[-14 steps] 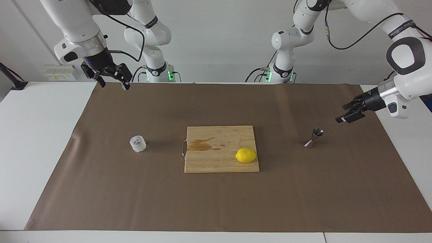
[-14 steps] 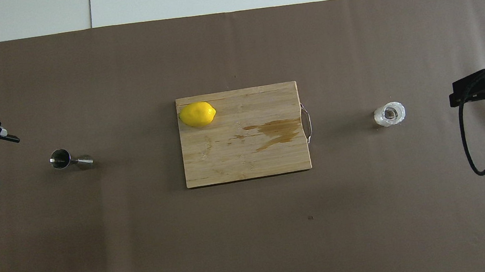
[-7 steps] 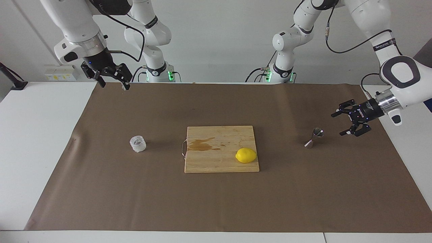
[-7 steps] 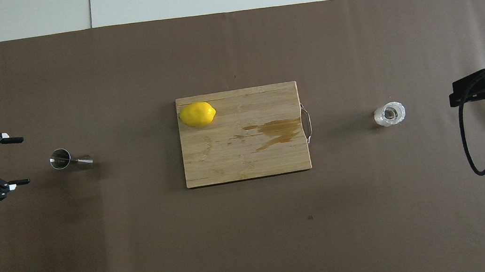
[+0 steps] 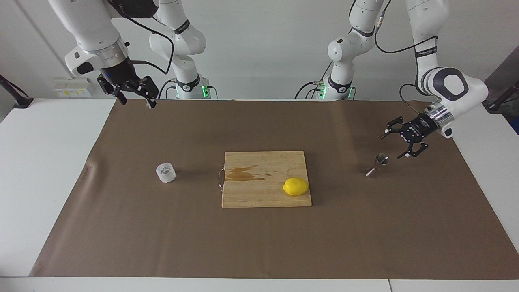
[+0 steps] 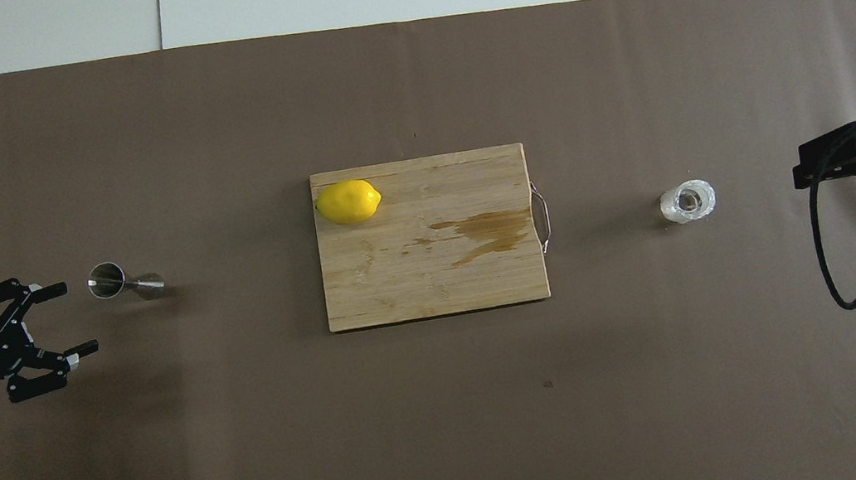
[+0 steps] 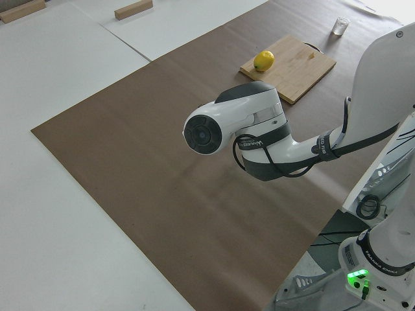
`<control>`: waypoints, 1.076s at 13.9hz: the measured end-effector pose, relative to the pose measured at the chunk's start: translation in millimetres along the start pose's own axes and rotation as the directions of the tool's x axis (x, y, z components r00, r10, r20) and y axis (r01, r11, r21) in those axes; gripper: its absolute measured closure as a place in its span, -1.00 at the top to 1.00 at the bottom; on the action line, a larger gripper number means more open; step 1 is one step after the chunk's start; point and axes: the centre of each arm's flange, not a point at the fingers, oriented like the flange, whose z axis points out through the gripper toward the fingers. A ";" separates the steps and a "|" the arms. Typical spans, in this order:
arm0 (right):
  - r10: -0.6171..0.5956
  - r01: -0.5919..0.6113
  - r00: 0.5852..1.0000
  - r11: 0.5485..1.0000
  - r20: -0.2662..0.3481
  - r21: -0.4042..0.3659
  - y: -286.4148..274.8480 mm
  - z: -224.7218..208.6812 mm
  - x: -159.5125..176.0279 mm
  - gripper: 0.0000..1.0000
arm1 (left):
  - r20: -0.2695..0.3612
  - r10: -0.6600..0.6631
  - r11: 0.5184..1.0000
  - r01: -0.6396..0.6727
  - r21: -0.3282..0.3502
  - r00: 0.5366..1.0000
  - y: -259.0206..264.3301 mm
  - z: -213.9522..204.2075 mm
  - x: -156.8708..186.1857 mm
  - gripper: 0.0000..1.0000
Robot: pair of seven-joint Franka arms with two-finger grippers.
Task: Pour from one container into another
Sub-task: 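Close the left gripper around the small metal cup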
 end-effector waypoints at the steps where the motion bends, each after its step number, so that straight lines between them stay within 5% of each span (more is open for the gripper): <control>1: 0.000 0.000 1.000 1.000 0.000 0.000 0.0 0.0 0.0 1.00 | 0.011 -0.015 1.000 0.015 -0.016 1.000 -6.2 1.9 4.0 1.00; 15: 0.000 0.000 1.000 1.000 0.000 0.000 0.0 0.0 0.0 1.00 | 0.008 -0.014 0.987 0.015 -0.159 1.000 -18.5 45.6 -12.1 1.00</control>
